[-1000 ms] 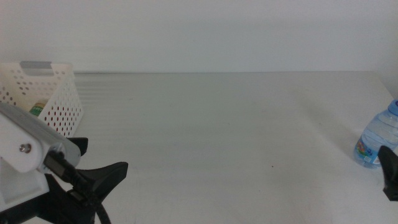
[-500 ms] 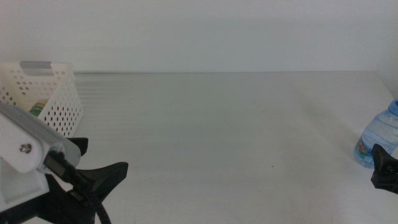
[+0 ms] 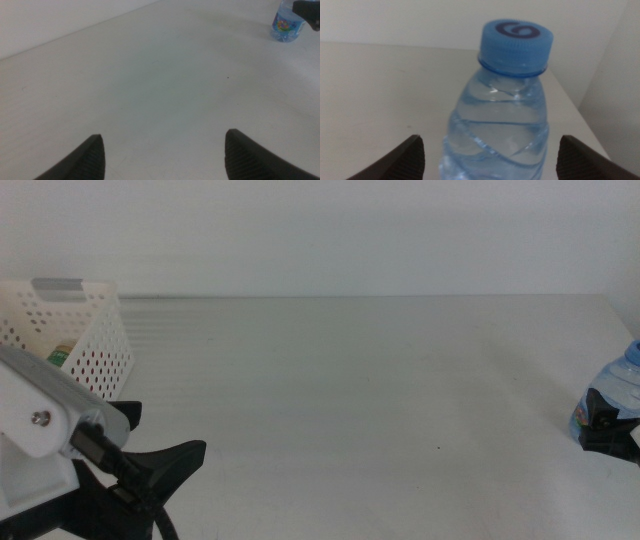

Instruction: Use arms to grab the bottles and put them into the dustbin to the left of the table.

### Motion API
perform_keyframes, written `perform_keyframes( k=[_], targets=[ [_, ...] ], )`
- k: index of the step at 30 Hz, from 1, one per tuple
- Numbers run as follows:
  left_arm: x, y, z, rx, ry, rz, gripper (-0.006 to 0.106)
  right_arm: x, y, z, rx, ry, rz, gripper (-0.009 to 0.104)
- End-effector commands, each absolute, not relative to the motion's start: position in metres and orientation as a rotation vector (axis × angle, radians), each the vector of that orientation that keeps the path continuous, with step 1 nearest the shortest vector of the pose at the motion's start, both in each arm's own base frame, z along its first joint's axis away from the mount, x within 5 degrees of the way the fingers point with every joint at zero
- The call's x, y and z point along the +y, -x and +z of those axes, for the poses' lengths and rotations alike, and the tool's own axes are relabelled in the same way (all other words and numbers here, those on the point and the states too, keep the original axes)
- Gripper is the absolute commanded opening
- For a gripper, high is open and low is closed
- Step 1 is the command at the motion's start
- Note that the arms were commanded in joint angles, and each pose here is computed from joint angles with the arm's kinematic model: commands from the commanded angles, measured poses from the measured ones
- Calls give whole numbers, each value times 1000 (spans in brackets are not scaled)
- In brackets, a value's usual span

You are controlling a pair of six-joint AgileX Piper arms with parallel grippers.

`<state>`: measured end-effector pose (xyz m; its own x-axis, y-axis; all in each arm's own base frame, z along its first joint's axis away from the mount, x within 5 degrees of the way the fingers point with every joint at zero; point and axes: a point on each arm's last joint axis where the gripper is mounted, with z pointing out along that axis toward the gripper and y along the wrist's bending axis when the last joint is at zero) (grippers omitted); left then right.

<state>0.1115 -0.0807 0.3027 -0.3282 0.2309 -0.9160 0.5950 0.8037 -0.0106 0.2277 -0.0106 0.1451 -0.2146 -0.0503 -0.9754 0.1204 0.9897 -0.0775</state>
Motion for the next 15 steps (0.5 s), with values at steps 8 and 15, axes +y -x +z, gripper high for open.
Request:
perform_keyframes(
  k=[8, 15],
  targets=[
    [-82, -114, 318, 1813, -580, -447, 74, -19, -264, 154, 1657, -103, -242, 96],
    [-82, -114, 318, 1813, -580, -447, 74, -20, -279, 143, 1684, -77, -287, 82]
  ],
)
